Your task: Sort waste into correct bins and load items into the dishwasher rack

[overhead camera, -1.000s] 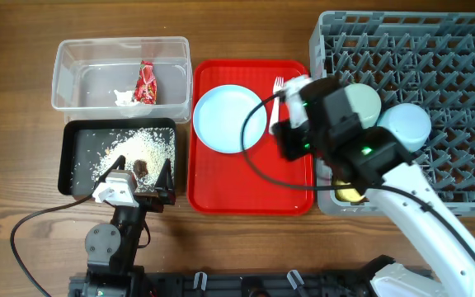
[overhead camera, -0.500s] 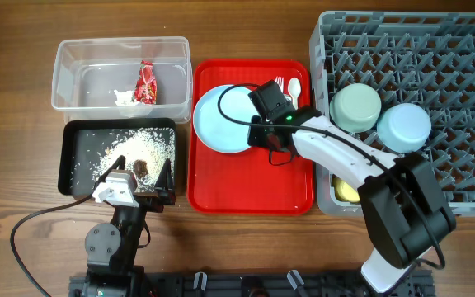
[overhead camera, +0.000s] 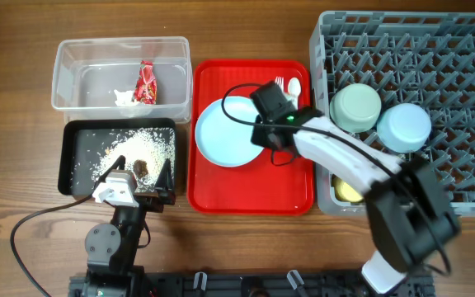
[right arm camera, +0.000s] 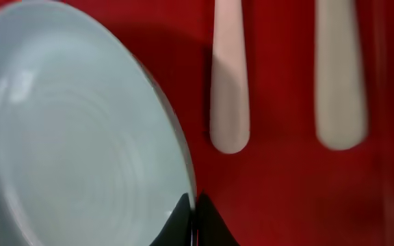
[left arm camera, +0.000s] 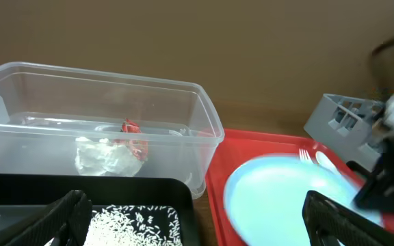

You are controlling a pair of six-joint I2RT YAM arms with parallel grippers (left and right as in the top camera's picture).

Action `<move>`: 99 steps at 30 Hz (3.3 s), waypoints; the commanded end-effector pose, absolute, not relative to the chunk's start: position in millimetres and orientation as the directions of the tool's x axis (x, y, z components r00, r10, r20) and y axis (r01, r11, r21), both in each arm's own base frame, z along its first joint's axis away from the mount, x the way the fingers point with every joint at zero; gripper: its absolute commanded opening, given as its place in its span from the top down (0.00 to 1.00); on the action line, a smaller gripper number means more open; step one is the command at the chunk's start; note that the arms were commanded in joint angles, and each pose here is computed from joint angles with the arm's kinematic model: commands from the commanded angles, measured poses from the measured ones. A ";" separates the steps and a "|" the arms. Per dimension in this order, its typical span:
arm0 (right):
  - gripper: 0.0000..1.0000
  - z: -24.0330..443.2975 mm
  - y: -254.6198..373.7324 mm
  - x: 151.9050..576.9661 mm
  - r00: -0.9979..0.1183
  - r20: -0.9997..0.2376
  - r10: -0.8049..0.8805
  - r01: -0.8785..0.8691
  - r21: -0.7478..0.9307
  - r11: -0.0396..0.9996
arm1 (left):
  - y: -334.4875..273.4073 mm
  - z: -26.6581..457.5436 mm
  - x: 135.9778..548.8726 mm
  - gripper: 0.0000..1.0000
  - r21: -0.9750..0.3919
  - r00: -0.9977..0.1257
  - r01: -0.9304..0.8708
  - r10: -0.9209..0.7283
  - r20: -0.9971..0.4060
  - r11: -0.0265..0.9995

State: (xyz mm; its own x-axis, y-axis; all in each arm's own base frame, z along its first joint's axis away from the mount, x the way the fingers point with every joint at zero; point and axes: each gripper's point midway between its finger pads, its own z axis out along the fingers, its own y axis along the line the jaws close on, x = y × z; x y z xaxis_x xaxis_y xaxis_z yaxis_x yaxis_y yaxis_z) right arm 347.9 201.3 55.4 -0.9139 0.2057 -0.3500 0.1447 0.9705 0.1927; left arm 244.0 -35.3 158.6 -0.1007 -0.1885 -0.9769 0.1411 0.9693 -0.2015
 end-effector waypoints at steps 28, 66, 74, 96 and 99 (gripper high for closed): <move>0.92 260.2 -95.1 442.3 -0.795 -0.389 -0.465 0.227 -0.902 0.368 | -35.0 156.9 243.8 0.00 -0.183 -0.101 0.145 -0.170 -0.980 0.972; 0.57 -12.6 179.3 417.3 -0.868 -0.495 -0.027 -0.042 0.020 0.999 | -35.0 156.9 243.8 0.00 -0.183 -0.101 0.145 -0.170 -0.980 0.972; 0.65 -9.1 160.5 434.1 -0.835 -0.549 0.040 0.050 -0.002 0.999 | -35.0 156.9 243.8 0.00 -0.183 -0.101 0.145 -0.170 -0.980 0.972; 0.90 168.0 77.7 423.2 -0.693 -0.712 -0.110 0.004 -0.156 0.988 | -35.0 156.9 243.8 0.00 -0.183 -0.101 0.145 -0.170 -0.980 0.972; 0.83 150.4 46.9 450.9 -0.688 -0.705 -0.172 -0.023 -0.215 0.976 | -35.0 156.9 243.8 0.00 -0.183 -0.101 0.145 -0.170 -0.980 0.972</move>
